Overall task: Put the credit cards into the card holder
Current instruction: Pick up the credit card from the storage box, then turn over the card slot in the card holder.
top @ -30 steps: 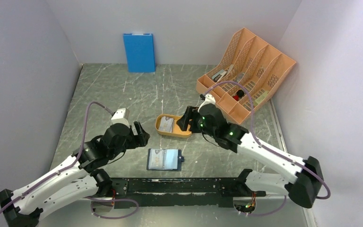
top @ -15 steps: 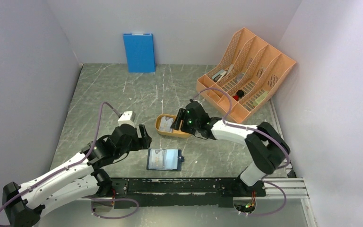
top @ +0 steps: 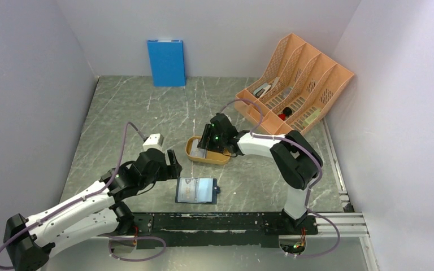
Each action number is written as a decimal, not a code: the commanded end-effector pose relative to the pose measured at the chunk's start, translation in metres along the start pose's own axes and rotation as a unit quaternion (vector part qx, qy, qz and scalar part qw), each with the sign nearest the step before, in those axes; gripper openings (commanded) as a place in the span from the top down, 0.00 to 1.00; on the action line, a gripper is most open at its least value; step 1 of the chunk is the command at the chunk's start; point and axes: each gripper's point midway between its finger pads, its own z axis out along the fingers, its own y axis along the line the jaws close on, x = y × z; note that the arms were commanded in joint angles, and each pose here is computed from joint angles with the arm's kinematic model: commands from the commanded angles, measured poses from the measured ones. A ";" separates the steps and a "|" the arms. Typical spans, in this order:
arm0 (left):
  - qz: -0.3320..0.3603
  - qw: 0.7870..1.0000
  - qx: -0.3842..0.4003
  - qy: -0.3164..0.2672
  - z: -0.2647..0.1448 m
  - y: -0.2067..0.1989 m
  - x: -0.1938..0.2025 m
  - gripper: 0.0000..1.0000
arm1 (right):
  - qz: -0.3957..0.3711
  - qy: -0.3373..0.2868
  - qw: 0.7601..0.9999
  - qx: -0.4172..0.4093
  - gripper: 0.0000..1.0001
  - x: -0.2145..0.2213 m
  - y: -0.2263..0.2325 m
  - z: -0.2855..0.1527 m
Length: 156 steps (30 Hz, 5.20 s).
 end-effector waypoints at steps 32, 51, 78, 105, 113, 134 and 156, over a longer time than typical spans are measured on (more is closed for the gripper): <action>-0.011 1.000 -0.009 0.007 0.006 0.002 0.007 0.21 | 0.050 0.005 0.998 -0.029 0.88 0.001 -0.025 -0.014; -0.014 1.000 -0.006 0.004 0.006 0.002 0.006 0.21 | 0.078 0.007 0.991 -0.113 1.00 -0.009 0.010 -0.042; -0.013 0.997 -0.014 -0.077 -0.043 0.003 -0.052 0.23 | 0.206 0.138 0.934 -0.257 1.00 -0.020 0.090 -0.220; 0.120 0.982 0.101 0.110 0.027 -0.092 0.071 0.22 | -0.017 0.129 0.984 -0.121 1.00 0.114 -0.041 -0.196; 0.136 0.977 0.107 0.123 0.042 -0.105 0.085 0.28 | -0.035 0.147 0.980 -0.130 1.00 0.128 -0.037 -0.193; 0.178 0.970 0.023 0.167 0.070 -0.070 0.132 0.56 | -0.035 0.143 0.979 -0.138 1.00 0.136 -0.029 -0.191; 0.165 0.971 -0.019 0.169 0.068 -0.036 0.142 0.95 | -0.025 0.177 0.976 -0.122 1.00 0.158 -0.039 -0.179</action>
